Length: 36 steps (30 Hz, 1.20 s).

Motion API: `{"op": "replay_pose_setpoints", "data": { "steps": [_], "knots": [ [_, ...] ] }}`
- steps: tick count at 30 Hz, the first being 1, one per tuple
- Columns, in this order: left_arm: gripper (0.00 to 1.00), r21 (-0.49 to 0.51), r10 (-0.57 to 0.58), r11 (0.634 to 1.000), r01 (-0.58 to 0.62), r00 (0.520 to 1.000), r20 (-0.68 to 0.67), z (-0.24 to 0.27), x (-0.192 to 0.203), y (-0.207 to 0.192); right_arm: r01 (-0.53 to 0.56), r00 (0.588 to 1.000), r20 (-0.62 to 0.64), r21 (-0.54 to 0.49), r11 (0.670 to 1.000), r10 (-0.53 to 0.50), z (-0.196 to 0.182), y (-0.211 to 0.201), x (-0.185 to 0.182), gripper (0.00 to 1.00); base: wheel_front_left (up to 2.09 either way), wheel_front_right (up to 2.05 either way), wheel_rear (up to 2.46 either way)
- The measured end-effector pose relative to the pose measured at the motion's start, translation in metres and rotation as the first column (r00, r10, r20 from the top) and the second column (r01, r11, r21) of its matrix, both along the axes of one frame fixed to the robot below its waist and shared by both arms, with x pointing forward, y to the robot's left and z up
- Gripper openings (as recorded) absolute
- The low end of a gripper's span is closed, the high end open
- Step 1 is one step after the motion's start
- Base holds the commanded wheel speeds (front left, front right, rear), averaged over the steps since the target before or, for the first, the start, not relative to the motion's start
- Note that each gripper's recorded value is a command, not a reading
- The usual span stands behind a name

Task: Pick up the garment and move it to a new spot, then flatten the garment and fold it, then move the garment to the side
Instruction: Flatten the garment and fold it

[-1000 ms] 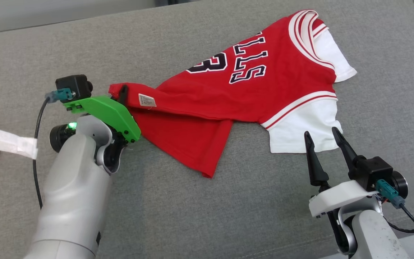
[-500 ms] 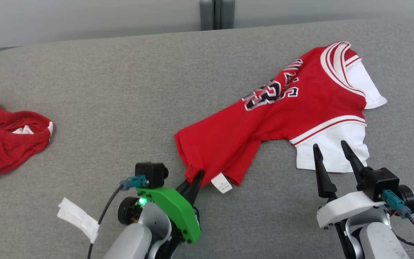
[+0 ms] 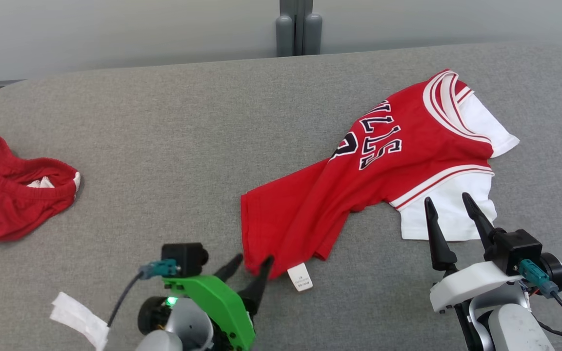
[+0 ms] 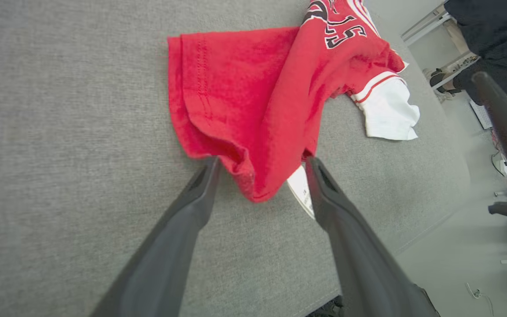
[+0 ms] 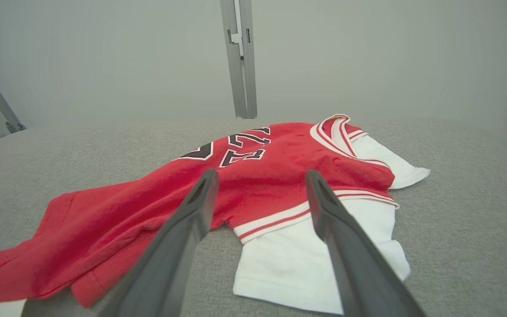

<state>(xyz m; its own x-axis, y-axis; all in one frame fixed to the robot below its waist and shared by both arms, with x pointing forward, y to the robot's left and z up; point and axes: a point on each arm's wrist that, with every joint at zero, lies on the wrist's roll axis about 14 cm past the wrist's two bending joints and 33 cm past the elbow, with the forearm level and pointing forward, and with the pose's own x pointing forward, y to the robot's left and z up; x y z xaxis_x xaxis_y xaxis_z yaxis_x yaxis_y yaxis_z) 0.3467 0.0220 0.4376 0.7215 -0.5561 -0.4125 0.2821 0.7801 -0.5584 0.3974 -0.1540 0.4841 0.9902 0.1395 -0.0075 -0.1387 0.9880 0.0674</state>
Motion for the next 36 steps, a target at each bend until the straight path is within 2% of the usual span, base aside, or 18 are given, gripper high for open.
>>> {"op": "replay_pose_setpoints", "data": {
  "steps": [6,10,16,21,24,29,30,31,32,36],
  "knots": [
    [1.00,0.065,0.073,0.995,-0.080,0.991,0.110,0.028,0.045,0.031,0.033,0.999,0.000,0.003,0.999,-0.033,0.001,-0.011,-0.005,1.00,0.00,0.00,0.00],
    [1.00,0.097,0.050,0.993,-0.064,0.990,0.133,0.031,0.063,0.027,0.057,0.998,-0.006,0.006,0.998,-0.057,-0.001,-0.019,-0.007,1.00,0.00,0.00,0.00],
    [1.00,0.213,-0.027,0.977,0.022,0.999,0.020,-0.012,0.081,0.017,0.081,0.997,-0.008,0.006,0.997,-0.081,-0.004,-0.027,-0.003,1.00,0.00,0.00,0.00],
    [1.00,0.231,-0.070,0.970,0.079,0.997,-0.045,-0.035,0.089,0.001,0.111,0.994,-0.025,-0.001,0.994,-0.111,-0.011,-0.038,-0.003,1.00,0.00,0.00,0.00],
    [1.00,0.287,-0.080,0.953,0.098,0.994,-0.074,-0.051,0.093,0.003,0.125,0.991,-0.040,-0.003,0.992,-0.125,-0.016,-0.043,-0.005,1.00,0.00,0.00,0.00],
    [1.00,0.281,-0.102,0.951,0.128,0.989,-0.107,-0.061,0.095,-0.005,0.140,0.989,-0.050,-0.003,0.990,-0.140,-0.021,-0.048,-0.005,1.00,0.00,0.00,0.00],
    [0.43,0.277,-0.116,0.950,0.142,0.987,-0.107,-0.062,0.095,-0.008,0.141,0.989,-0.052,-0.002,0.990,-0.141,-0.022,-0.048,-0.005,1.00,0.00,0.00,0.00],
    [0.35,0.273,-0.124,0.950,0.148,0.987,-0.102,-0.061,0.095,-0.009,0.141,0.989,-0.052,-0.002,0.990,-0.141,-0.022,-0.048,-0.005,1.00,0.00,0.00,0.00],
    [0.00,0.270,-0.131,0.951,0.152,0.987,-0.094,-0.061,0.095,-0.010,0.139,0.989,-0.053,-0.001,0.990,-0.139,-0.022,-0.047,-0.005,1.00,0.00,0.00,0.00],
    [0.00,0.262,-0.159,0.950,0.172,0.985,-0.070,-0.060,0.094,-0.016,0.129,0.990,-0.050,0.002,0.992,-0.129,-0.022,-0.043,-0.002,1.00,0.00,0.00,0.00]
  ]
}}
